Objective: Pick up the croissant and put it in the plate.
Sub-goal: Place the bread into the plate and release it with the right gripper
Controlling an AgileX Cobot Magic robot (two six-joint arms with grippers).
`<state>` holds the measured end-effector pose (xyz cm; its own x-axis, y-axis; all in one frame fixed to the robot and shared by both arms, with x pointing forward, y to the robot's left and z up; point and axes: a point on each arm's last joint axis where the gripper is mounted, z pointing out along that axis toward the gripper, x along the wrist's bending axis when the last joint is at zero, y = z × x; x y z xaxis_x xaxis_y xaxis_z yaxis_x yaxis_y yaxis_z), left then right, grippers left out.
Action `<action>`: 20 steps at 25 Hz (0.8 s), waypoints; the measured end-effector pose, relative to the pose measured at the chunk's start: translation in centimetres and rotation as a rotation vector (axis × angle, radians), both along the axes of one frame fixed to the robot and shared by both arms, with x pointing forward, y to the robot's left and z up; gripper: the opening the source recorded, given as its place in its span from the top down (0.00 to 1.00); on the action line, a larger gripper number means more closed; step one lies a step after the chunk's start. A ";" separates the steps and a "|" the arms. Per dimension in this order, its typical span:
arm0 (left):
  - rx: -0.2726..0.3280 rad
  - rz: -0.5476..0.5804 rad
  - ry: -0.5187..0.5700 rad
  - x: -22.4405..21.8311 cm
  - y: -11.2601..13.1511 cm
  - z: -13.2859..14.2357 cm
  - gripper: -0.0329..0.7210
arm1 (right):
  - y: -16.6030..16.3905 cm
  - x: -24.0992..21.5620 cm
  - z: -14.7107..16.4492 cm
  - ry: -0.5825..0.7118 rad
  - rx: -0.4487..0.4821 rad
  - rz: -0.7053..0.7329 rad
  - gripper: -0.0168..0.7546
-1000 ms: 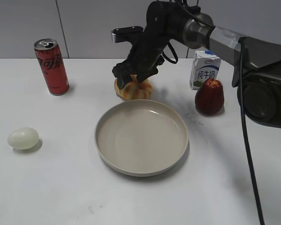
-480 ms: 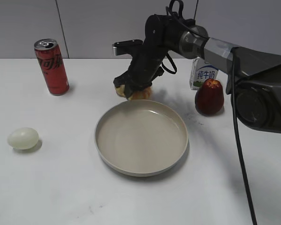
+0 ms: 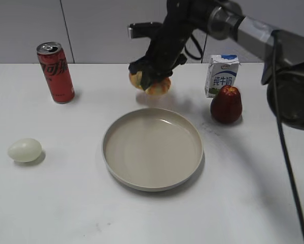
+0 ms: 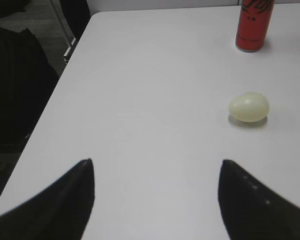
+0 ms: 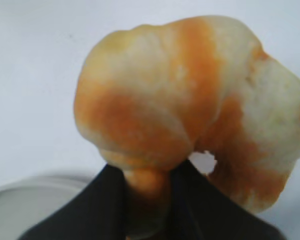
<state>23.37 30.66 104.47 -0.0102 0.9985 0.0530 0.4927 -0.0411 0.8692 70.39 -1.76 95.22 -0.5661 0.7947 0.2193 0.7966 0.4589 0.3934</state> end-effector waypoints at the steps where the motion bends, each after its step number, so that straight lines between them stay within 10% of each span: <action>1: 0.000 0.000 0.000 0.0 0.0 0.0 0.18 | -0.2 -0.2 1.6 -0.017 0.010 0.000 0.80; 9: 0.000 0.000 0.000 0.0 0.0 0.0 0.18 | -2.1 -4.8 13.6 -0.160 0.040 0.026 0.81; 20: 0.000 0.000 0.000 0.0 0.0 0.0 0.18 | 1.9 -13.2 2.6 -0.055 -0.052 0.130 0.81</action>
